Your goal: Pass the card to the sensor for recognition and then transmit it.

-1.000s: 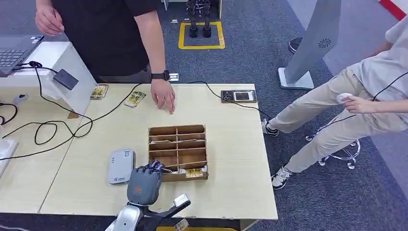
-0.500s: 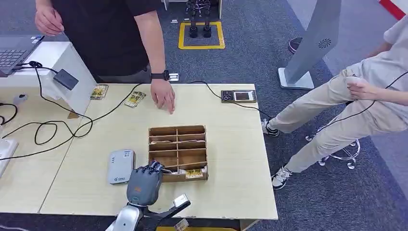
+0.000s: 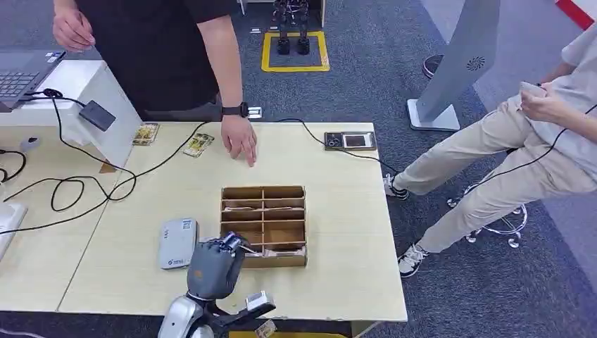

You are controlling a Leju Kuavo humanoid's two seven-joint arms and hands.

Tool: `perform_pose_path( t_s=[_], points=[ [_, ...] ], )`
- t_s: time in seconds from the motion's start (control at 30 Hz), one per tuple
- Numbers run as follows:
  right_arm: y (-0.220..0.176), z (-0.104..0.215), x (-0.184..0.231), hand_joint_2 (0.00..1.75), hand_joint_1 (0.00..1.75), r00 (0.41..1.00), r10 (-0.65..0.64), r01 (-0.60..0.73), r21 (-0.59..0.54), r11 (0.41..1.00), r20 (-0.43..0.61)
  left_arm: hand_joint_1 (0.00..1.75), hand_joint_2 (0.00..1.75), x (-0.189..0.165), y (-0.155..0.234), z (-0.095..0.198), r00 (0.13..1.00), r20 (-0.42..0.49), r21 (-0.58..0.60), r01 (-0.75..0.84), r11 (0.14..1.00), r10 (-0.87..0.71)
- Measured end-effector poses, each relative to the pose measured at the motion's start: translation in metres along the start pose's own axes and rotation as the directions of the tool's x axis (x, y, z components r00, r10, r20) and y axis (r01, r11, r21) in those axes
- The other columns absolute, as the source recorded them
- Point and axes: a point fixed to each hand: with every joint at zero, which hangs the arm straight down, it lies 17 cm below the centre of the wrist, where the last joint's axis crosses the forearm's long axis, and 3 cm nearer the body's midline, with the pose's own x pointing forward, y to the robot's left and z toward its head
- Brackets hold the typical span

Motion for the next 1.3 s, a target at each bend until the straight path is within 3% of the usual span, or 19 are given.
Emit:
perform_pose_path(
  t_s=[0.1,0.17,0.37,0.6,0.8,1.0,1.17,1.3],
  points=[
    [0.004,0.002,0.000,1.75,0.00,1.000,-0.003,0.003,0.003,1.000,-0.003,1.75,1.75,-0.031,0.007,-0.003,0.935,-0.249,0.128,-0.225,0.966,0.251],
    [0.007,0.003,0.001,1.75,0.00,1.000,-0.007,0.007,0.007,1.000,-0.006,1.75,1.75,-0.037,0.006,-0.005,0.868,-0.317,0.188,-0.339,0.922,0.383],
    [0.011,0.005,0.002,1.75,0.00,1.000,-0.003,0.003,0.011,1.000,-0.007,1.75,1.75,-0.005,0.005,-0.028,0.778,-0.277,0.213,-0.522,0.826,0.564],
    [0.010,0.005,0.001,1.75,0.00,1.000,0.004,-0.004,0.006,1.000,-0.008,1.75,1.75,0.007,0.008,-0.042,0.694,-0.247,0.226,-0.637,0.737,0.676],
    [0.008,0.005,0.003,1.75,0.00,1.000,0.029,-0.029,-0.005,1.000,0.001,1.75,1.75,0.003,0.020,-0.062,0.617,-0.230,0.272,-0.702,0.658,0.753],
    [0.008,0.005,0.003,1.75,0.00,0.999,0.036,-0.036,-0.008,0.999,0.002,1.75,1.75,0.000,0.028,-0.075,0.596,-0.213,0.288,-0.719,0.633,0.774],
    [0.003,0.004,0.006,1.75,0.00,0.998,0.062,-0.061,-0.029,0.998,0.013,1.75,1.75,-0.018,0.035,-0.096,0.435,-0.238,0.377,-0.783,0.495,0.868],
    [0.002,0.005,0.010,1.75,0.00,0.996,0.082,-0.082,-0.039,0.996,0.016,1.75,1.75,-0.043,0.052,-0.128,0.382,-0.227,0.449,-0.775,0.445,0.896]
  ],
)
